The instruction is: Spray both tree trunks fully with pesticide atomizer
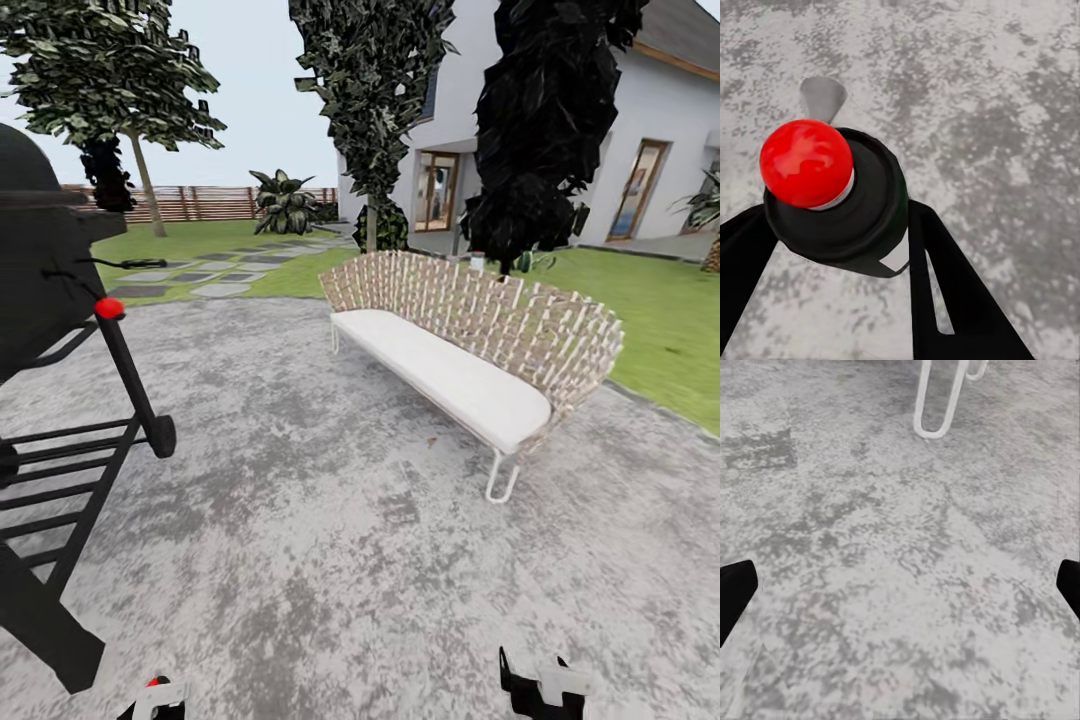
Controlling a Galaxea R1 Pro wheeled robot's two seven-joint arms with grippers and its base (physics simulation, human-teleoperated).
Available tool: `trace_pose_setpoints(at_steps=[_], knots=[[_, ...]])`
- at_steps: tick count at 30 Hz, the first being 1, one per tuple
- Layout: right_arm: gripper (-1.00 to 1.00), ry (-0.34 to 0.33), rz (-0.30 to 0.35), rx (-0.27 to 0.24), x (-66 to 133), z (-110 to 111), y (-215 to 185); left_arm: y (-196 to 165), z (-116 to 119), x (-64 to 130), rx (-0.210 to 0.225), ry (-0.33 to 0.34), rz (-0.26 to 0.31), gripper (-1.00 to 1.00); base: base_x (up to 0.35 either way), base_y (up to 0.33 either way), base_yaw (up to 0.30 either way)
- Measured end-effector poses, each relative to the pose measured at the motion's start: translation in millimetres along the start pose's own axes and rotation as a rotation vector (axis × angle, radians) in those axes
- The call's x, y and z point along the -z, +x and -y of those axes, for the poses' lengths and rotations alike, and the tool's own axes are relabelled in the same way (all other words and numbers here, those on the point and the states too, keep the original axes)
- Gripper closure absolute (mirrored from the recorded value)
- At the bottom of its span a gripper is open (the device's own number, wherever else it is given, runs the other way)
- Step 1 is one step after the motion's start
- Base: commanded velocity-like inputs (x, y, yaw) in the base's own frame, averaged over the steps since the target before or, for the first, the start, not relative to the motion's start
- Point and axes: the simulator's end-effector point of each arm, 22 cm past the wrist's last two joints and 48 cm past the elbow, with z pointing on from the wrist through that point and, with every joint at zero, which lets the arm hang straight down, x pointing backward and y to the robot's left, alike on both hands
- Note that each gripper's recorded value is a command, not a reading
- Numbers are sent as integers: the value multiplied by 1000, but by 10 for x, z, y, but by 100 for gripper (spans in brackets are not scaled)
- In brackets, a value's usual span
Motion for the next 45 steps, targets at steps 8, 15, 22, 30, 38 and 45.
trace_pose_setpoints(at_steps=[8,15,22,30,38,45], knots=[[-100,0,3,-1,-1,0,-15,-11,0,3,1,0,3,100,341,0,251],[-100,0,6,-1,-2,0,-28,-27,-4,3,3,-1,6,100,341,0,222],[-100,0,7,-1,-2,1,-33,-27,-3,5,3,-1,6,100,341,0,36],[-100,0,7,-1,-1,1,-31,-29,-6,4,3,-1,7,100,341,0,1],[-100,0,7,-1,-2,1,-32,-27,-9,5,3,-2,7,100,341,0,0],[-100,0,7,-1,-2,1,-32,-30,-9,5,3,-2,7,100,341,0,0]])
